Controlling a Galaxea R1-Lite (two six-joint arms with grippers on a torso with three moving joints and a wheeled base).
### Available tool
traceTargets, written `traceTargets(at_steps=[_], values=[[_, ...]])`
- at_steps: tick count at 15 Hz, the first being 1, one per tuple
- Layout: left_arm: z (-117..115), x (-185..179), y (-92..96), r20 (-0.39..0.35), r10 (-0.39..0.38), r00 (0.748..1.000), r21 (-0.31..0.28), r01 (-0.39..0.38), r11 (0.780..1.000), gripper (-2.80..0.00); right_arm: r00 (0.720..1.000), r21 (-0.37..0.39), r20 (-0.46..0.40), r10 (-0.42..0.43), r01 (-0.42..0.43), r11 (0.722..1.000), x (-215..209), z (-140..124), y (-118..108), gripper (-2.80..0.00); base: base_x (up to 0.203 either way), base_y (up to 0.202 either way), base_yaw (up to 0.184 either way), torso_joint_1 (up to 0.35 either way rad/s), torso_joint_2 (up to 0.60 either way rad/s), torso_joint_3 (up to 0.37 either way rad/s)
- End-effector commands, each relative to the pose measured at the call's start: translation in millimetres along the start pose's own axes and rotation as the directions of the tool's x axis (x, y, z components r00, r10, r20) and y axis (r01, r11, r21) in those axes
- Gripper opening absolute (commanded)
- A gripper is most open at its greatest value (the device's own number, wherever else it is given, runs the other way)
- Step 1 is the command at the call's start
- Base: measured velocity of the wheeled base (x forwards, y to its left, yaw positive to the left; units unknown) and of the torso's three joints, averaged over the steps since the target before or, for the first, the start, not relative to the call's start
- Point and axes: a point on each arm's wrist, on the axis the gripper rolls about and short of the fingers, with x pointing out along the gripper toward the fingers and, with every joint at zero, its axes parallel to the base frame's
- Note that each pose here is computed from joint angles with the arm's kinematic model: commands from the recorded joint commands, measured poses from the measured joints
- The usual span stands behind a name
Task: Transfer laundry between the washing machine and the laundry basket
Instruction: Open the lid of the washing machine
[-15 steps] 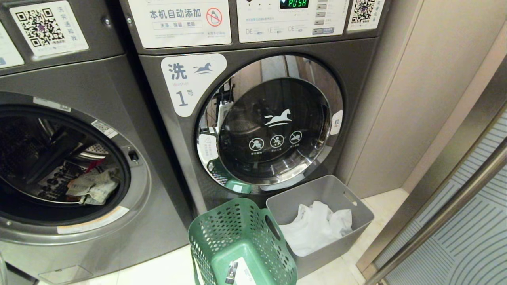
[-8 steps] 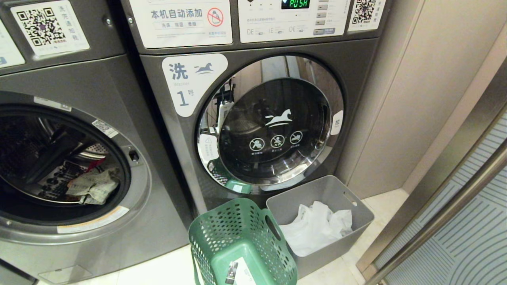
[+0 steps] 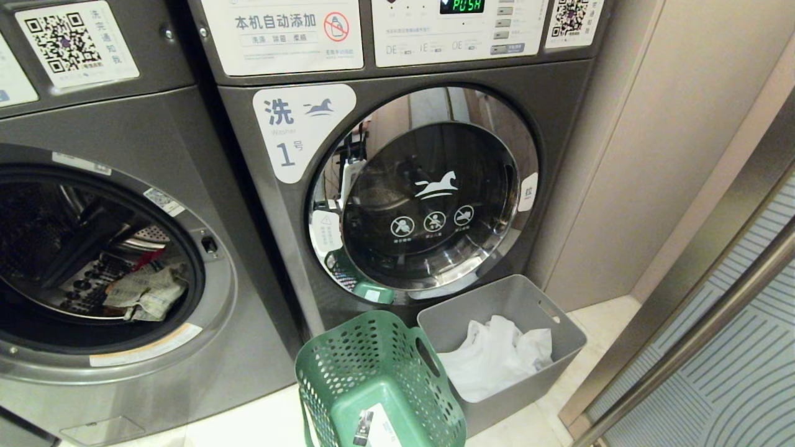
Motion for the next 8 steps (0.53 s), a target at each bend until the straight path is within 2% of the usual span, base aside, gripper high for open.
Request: traceTargets(at_steps=[1, 2, 3, 5, 6, 7, 8], values=[[-23, -70, 2.7, 0.102, -0.329, 0.939, 0.055, 0.325, 0.944, -2.8, 1.0, 0.0, -0.001, 0.001, -0.001, 1.0, 0, 0, 0, -2.8, 0.0, 0.0, 0.0, 0.0, 0.0, 0.0], [-48, -80, -1.8, 0.08, -0.448, 0.891, 0.121, 0.437, 0.891, -2.8, 1.0, 0.0, -0.001, 0.001, -0.001, 1.0, 0, 0, 0, -2.8, 0.0, 0.0, 0.0, 0.0, 0.0, 0.0], [-77, -86, -4.8, 0.043, -0.532, 0.846, 0.183, 0.517, 0.836, -2.8, 1.0, 0.0, -0.001, 0.001, -0.001, 1.0, 0, 0, 0, -2.8, 0.0, 0.0, 0.0, 0.0, 0.0, 0.0], [-132, -92, -3.7, 0.007, -0.664, 0.748, 0.273, 0.637, 0.721, -2.8, 1.0, 0.0, -0.001, 0.001, -0.001, 1.0, 0, 0, 0, -2.8, 0.0, 0.0, 0.0, 0.0, 0.0, 0.0], [-152, -94, 0.0, 0.021, -0.716, 0.697, 0.298, 0.68, 0.67, -2.8, 1.0, 0.0, -0.001, 0.001, -0.001, 1.0, 0, 0, 0, -2.8, 0.0, 0.0, 0.0, 0.0, 0.0, 0.0], [-170, -96, 3.0, 0.05, -0.769, 0.637, 0.323, 0.719, 0.616, -2.8, 1.0, 0.0, -0.001, 0.001, -0.001, 1.0, 0, 0, 0, -2.8, 0.0, 0.0, 0.0, 0.0, 0.0, 0.0], [-182, -97, 3.4, 0.1, -0.809, 0.58, 0.335, 0.746, 0.576, -2.8, 1.0, 0.0, -0.001, 0.001, -0.001, 1.0, 0, 0, 0, -2.8, 0.0, 0.0, 0.0, 0.0, 0.0, 0.0]])
